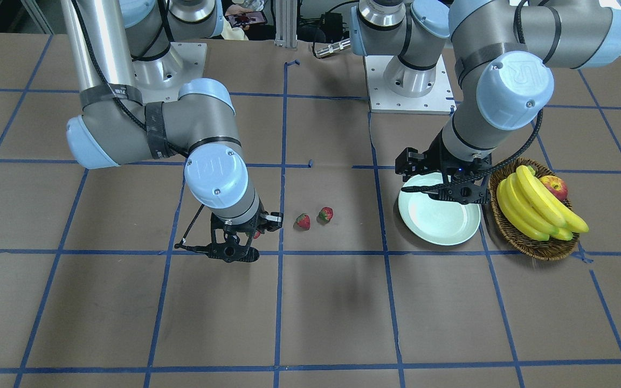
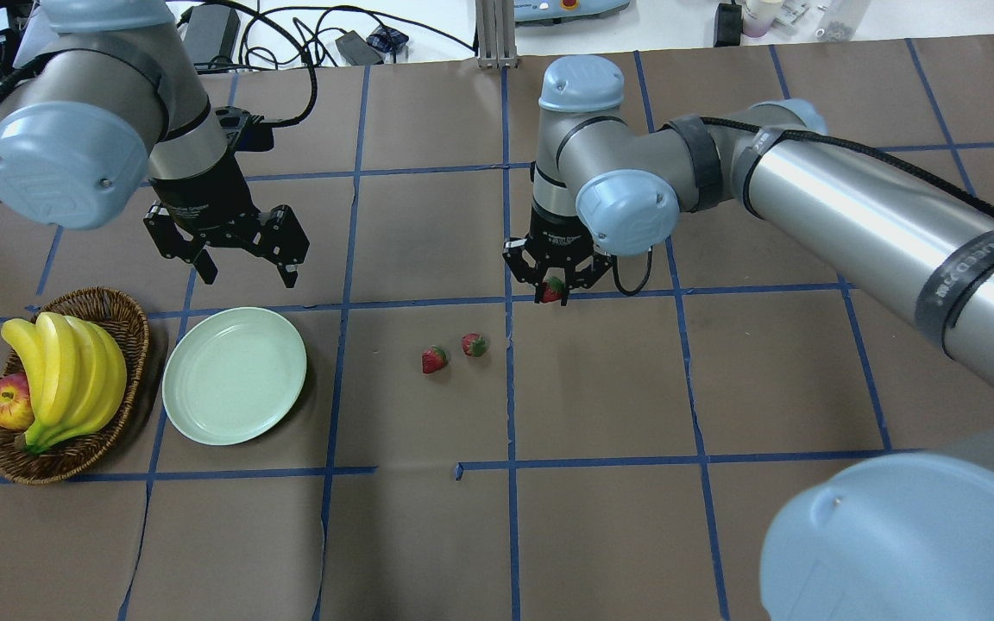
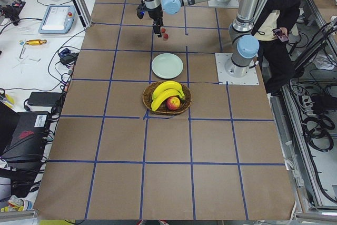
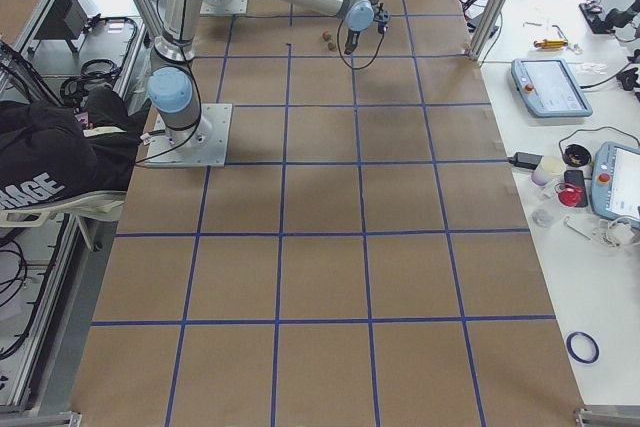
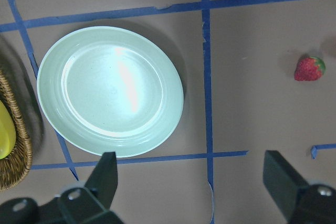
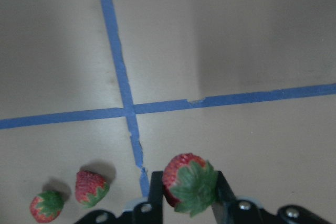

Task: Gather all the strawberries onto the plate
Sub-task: 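Carry the last strawberry toward the plate and release it beside the others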

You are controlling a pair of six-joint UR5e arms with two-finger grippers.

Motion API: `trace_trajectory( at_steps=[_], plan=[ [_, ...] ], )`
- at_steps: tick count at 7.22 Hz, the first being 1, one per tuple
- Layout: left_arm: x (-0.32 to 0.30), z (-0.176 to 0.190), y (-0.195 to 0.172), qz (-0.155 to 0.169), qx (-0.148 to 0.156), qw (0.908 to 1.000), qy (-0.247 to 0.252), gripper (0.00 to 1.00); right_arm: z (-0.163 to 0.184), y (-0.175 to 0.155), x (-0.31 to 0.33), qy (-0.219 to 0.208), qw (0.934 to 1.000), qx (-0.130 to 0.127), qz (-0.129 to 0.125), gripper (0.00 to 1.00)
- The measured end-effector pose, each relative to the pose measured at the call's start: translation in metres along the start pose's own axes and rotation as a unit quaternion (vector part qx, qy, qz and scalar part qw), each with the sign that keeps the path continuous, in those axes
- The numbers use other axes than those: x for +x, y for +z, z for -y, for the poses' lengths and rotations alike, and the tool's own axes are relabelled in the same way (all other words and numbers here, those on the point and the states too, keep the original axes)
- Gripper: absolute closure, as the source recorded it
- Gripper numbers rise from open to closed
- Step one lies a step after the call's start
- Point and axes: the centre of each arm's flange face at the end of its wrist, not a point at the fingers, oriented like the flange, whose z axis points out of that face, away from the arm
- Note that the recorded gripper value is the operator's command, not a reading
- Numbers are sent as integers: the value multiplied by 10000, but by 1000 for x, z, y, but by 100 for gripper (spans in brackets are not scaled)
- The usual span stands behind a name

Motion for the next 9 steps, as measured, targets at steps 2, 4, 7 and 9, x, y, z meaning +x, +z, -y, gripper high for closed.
trace_trajectory(
  at_steps=[2, 4, 7, 9],
  plan=[
    [-9, 0, -1, 74, -3, 10000, 30, 0, -14, -24, -41, -212, 9993, 205, 208, 100],
    [-45, 1, -3, 21, 11, 9999, -124, 0, -29, -14, -89, -359, 9987, 232, 265, 100],
    [-82, 0, -1, -57, -10, 9998, -165, 0, -61, 24, -149, -605, 9975, 164, 335, 100],
    [-83, 0, 2, -74, -41, 9999, -148, 0, -71, 51, -172, -772, 9961, 53, 434, 91]
  ],
)
